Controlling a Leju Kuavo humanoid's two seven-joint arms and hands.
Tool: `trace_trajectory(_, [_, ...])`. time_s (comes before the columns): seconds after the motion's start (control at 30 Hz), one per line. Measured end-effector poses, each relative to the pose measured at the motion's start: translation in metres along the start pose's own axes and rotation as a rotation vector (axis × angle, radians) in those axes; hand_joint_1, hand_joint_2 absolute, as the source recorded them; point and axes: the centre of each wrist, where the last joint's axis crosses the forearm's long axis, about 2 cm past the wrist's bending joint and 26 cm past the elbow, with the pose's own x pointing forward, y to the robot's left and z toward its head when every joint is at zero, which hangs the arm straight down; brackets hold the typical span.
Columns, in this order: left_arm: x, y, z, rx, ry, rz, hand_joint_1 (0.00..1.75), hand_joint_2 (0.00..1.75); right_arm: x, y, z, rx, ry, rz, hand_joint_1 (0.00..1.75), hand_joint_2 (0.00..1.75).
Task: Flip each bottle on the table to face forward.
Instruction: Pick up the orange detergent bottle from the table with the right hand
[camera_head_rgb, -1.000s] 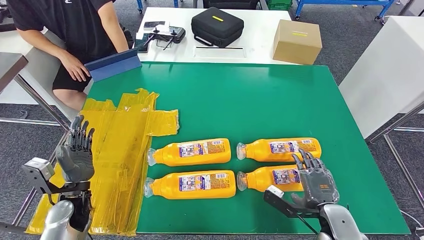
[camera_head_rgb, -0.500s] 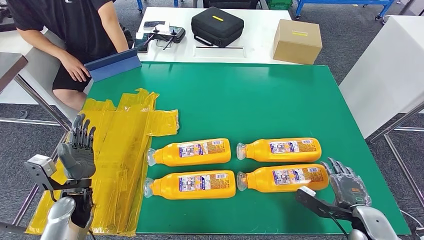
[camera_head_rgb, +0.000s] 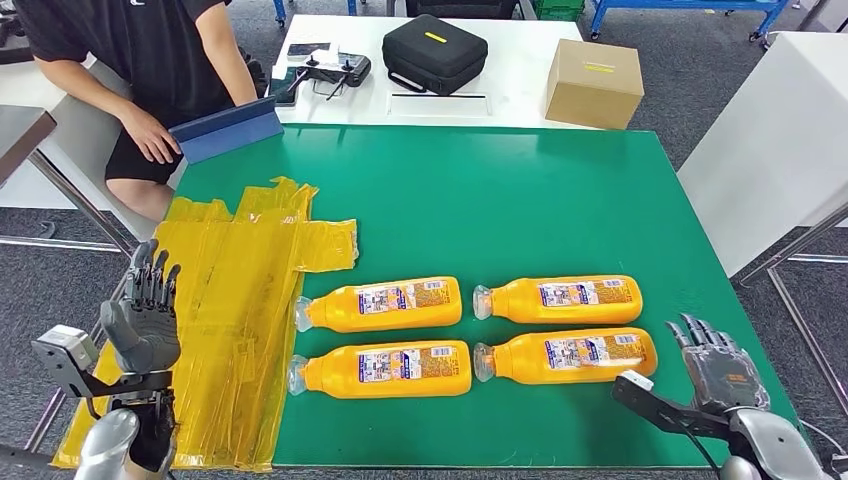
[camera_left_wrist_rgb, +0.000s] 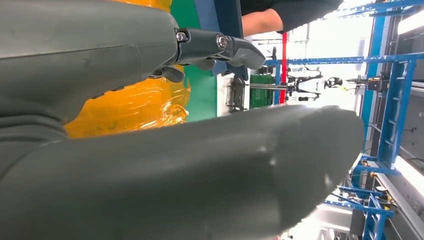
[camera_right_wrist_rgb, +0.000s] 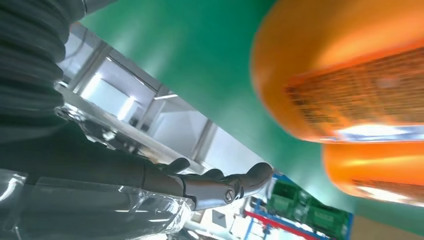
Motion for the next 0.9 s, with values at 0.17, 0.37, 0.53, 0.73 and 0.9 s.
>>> trace_trajectory(0.17, [0.000,0.000,0.000,-0.001,-0.001,0.005,0.00,0.00,0.009,0.002,-0.002,-0.005,-0.037,0.018,0.00,1.75])
trace_trajectory(0.37, [0.000,0.000,0.000,-0.004,-0.001,0.009,0.00,0.00,0.017,0.004,-0.003,0.001,-0.073,0.037,0.00,1.75])
trace_trajectory(0.53, [0.000,0.000,-0.001,-0.010,-0.001,0.011,0.00,0.00,0.022,0.005,-0.003,0.010,-0.092,0.044,0.00,1.75])
trace_trajectory(0.73, [0.003,0.000,-0.008,-0.015,-0.010,0.010,0.00,0.00,0.029,0.006,-0.006,0.030,-0.105,0.059,0.00,1.75])
trace_trajectory(0.9, [0.007,-0.001,-0.016,-0.019,-0.023,0.009,0.00,0.00,0.030,0.006,-0.009,0.034,-0.115,0.068,0.00,1.75])
